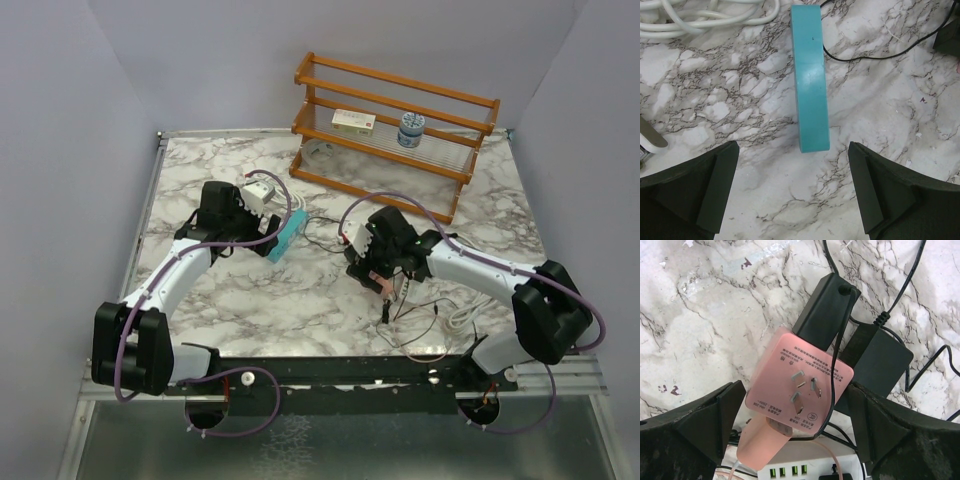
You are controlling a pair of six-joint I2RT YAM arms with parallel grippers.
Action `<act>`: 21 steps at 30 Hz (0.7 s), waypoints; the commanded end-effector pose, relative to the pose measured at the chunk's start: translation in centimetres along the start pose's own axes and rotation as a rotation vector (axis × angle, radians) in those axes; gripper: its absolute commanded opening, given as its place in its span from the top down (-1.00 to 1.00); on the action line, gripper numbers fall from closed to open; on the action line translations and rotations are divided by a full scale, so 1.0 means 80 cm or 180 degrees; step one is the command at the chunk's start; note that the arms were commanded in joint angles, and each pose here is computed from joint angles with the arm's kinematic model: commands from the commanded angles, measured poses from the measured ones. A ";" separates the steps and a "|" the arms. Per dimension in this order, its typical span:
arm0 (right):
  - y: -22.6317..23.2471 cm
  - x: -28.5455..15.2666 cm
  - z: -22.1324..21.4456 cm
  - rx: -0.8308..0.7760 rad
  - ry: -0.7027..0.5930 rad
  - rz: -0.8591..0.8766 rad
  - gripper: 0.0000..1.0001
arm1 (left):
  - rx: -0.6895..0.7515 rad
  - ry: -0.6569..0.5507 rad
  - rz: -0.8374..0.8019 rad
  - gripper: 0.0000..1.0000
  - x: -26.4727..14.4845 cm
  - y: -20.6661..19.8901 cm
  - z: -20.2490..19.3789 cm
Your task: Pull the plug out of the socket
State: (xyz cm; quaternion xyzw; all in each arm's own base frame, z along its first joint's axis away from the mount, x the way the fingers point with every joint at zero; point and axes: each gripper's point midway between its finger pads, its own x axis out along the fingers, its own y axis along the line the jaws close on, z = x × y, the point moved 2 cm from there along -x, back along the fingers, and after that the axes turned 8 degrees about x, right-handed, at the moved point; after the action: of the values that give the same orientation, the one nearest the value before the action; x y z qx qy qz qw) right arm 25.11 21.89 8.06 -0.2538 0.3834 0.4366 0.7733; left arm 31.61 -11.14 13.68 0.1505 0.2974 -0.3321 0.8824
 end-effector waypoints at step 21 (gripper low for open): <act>0.003 0.001 -0.011 -0.0907 -0.0261 0.0100 0.90 | -0.0466 -0.0537 -0.1850 -0.90 0.031 -0.091 0.043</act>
State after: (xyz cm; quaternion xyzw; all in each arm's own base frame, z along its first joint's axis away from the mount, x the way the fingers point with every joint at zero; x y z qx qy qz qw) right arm 25.78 21.56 8.05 -0.3028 0.3181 0.4552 0.7746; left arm 31.22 -15.08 13.05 0.0701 0.2858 -0.4380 0.8495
